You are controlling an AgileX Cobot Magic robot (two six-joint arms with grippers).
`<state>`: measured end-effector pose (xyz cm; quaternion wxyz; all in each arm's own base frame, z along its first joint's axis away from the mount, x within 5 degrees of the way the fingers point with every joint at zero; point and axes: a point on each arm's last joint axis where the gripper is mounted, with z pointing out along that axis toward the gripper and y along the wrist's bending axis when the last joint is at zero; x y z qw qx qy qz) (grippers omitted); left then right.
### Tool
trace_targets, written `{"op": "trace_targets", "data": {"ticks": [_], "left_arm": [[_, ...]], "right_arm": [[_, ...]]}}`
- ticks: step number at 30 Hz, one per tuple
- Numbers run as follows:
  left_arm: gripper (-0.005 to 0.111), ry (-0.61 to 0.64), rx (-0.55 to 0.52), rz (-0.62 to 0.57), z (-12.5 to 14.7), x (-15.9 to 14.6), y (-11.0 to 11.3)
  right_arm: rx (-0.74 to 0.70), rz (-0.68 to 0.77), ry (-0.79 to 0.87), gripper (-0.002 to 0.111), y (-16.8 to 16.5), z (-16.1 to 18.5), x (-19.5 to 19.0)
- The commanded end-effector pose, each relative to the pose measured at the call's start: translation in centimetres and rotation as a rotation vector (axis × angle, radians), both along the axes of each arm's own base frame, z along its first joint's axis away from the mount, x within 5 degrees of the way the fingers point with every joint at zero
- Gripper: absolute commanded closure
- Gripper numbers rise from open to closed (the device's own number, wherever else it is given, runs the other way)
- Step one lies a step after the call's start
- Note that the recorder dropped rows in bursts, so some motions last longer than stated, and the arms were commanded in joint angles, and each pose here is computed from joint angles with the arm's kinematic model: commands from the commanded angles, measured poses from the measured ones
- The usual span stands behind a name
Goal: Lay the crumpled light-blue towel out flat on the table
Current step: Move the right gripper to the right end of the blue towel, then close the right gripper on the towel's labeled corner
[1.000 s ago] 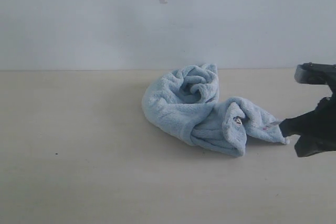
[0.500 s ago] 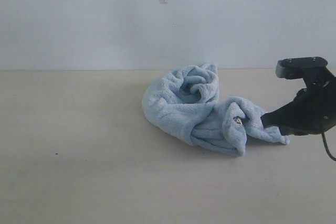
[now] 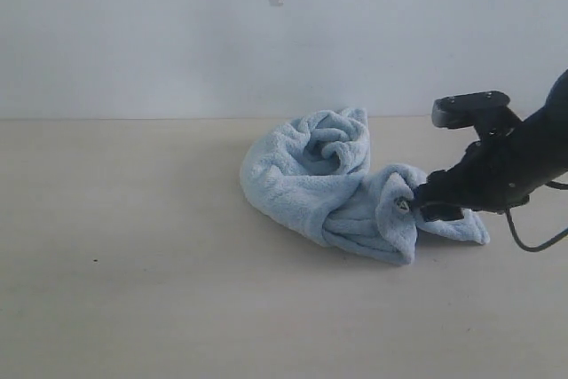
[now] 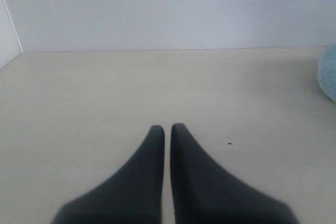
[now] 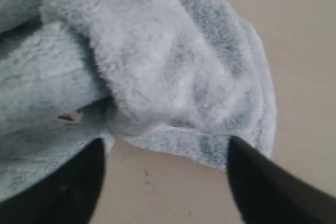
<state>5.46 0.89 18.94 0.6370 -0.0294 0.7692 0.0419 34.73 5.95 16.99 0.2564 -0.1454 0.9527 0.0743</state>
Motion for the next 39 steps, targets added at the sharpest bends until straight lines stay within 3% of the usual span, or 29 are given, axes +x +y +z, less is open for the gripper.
{"op": "trace_targets", "data": {"ticks": [1,4,9,12,15,17,21,26,34,39], "left_arm": [[0.103,-0.003,0.009,-0.007,-0.1,0.0,0.0],[0.103,-0.003,0.009,-0.007,-0.1,0.0,0.0],[0.103,-0.005,0.010,-0.007,0.0,0.0,0.0],[0.103,-0.005,0.010,-0.007,0.0,0.0,0.0],[0.103,-0.005,0.010,-0.007,0.0,0.0,0.0],[0.103,-0.005,0.010,-0.007,0.0,0.0,0.0],[0.103,-0.005,0.010,-0.007,0.0,0.0,0.0],[0.103,-0.005,0.010,-0.007,0.0,0.0,0.0],[0.103,-0.005,0.010,-0.007,0.0,0.0,0.0],[0.103,-0.005,0.010,-0.007,0.0,0.0,0.0]], "right_arm": [[-0.043,0.175,-0.003,0.007,2.9,0.0,-0.7],[-0.115,0.419,0.018,0.003,4.6,-0.2,-1.8],[-0.083,0.432,0.107,0.003,4.7,0.0,-2.8],[-0.091,0.532,0.161,0.003,5.6,-0.1,-3.8],[-0.098,0.546,0.124,0.004,7.3,-0.1,-4.1],[-0.101,0.560,0.124,0.011,8.3,-0.1,-4.5],[-0.119,0.600,0.145,0.036,9.7,0.3,-5.1],[-0.234,0.659,0.143,0.065,9.3,0.5,-4.9],[-0.480,0.511,0.084,0.068,7.1,0.6,-3.5],[-0.518,0.474,-0.010,0.068,6.9,0.3,-2.4]]}}
